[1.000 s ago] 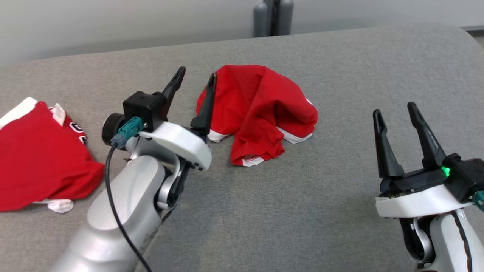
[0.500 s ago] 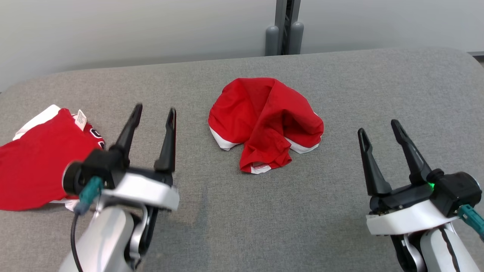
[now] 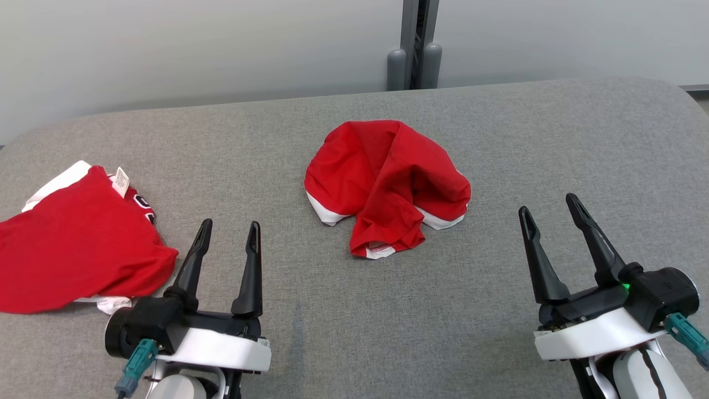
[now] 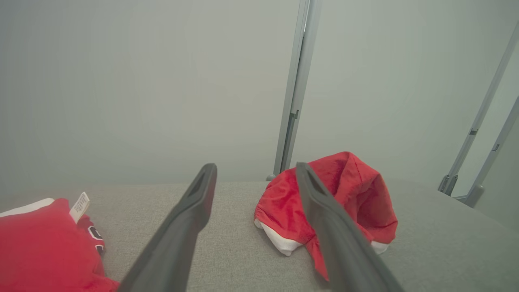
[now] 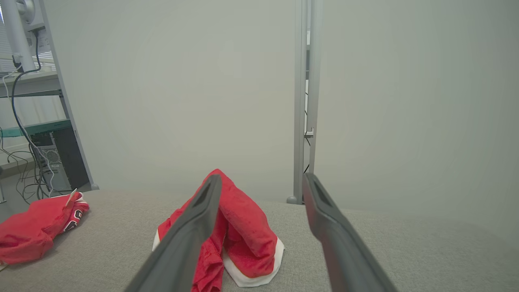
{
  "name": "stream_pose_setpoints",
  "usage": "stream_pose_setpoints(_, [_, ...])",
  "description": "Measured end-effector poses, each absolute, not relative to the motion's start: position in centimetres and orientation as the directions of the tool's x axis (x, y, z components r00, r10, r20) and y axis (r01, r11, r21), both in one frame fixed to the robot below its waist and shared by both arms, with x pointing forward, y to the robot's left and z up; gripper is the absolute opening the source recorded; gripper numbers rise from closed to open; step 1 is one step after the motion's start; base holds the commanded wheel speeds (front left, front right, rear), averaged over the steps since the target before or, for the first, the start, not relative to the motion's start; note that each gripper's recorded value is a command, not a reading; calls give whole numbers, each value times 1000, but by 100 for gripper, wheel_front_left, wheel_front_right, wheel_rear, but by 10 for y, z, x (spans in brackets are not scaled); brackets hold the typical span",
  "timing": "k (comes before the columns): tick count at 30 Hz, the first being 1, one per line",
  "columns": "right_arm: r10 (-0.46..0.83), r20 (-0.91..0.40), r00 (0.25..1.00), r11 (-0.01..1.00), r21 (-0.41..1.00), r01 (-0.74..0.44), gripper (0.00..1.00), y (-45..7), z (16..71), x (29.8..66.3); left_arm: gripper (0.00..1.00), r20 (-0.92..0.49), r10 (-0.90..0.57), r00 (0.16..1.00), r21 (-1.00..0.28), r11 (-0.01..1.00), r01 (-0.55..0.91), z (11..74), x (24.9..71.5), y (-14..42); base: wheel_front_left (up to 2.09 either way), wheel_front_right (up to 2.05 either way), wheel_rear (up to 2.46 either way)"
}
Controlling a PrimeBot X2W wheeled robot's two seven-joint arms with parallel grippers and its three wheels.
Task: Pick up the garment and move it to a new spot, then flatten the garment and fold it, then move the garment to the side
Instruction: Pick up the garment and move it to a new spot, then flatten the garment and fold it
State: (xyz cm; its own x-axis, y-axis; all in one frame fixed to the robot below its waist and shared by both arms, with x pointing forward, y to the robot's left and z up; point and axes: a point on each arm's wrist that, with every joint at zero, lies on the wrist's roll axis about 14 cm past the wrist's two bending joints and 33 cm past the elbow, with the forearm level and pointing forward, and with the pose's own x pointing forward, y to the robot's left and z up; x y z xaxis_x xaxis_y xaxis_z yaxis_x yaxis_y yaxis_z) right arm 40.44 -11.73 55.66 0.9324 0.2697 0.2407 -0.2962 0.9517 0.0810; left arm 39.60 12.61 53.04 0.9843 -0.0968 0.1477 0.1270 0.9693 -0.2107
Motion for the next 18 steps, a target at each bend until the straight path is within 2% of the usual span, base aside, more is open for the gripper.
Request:
stream_pose_setpoints(8, [272,232,934,951,83,-298,100,-117,553,406,100,136,-109,985,-188,973,134,524,394,129,0,0,0])
stream_pose_setpoints(18, [318,180,931,934,109,-340,100,-101,533,418,100,128,-104,986,-220,967,130,522,394,126,0,0,0])
